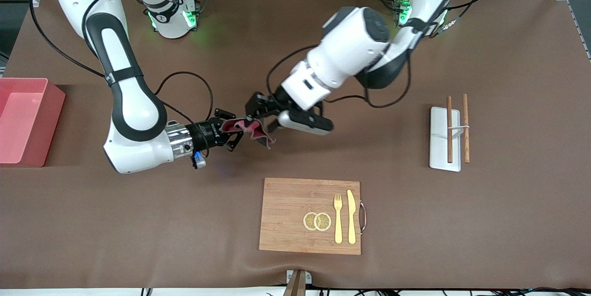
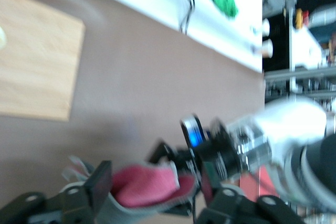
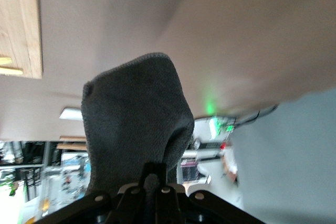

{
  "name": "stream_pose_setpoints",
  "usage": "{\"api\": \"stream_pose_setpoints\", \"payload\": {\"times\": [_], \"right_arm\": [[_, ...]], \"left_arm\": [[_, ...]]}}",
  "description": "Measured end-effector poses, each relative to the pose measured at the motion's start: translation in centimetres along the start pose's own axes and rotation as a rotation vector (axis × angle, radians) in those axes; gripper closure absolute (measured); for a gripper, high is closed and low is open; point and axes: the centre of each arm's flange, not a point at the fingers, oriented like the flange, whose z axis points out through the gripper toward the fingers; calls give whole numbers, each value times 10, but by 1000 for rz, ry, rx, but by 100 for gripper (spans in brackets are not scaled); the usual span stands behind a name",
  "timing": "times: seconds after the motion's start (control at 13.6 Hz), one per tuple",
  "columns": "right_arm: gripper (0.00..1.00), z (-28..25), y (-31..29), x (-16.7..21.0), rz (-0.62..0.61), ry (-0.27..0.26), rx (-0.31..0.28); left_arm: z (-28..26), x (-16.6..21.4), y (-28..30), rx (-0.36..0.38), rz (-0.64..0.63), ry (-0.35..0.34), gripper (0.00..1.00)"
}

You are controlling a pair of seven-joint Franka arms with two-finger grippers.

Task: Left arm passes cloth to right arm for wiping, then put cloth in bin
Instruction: 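Open the left gripper and withdraw it while the right gripper holds the cloth, then move the cloth with the right gripper toward the pink bin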

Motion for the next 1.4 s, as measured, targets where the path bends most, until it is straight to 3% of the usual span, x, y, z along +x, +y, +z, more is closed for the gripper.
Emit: {"api": "stream_pose_setpoints", "payload": {"times": [0.15, 0.52, 0.74, 1.03, 1.4], "right_arm": [[96, -2, 5, 7, -122, 110, -75], [96, -3, 13, 25, -361, 380, -291], [96, -32, 25, 50, -457, 510, -428], [96, -120, 61, 105, -623, 589, -583], [96, -240, 136, 171, -799, 594, -773]], "left_arm": [[-35, 57, -38, 30, -70, 62, 0], [-111, 168, -184, 336, -154, 88, 0], [-141, 187, -234, 482, -150, 51, 0], [-196, 184, -249, 619, -130, -33, 0], [-268, 172, -243, 689, -23, -114, 0]]}}
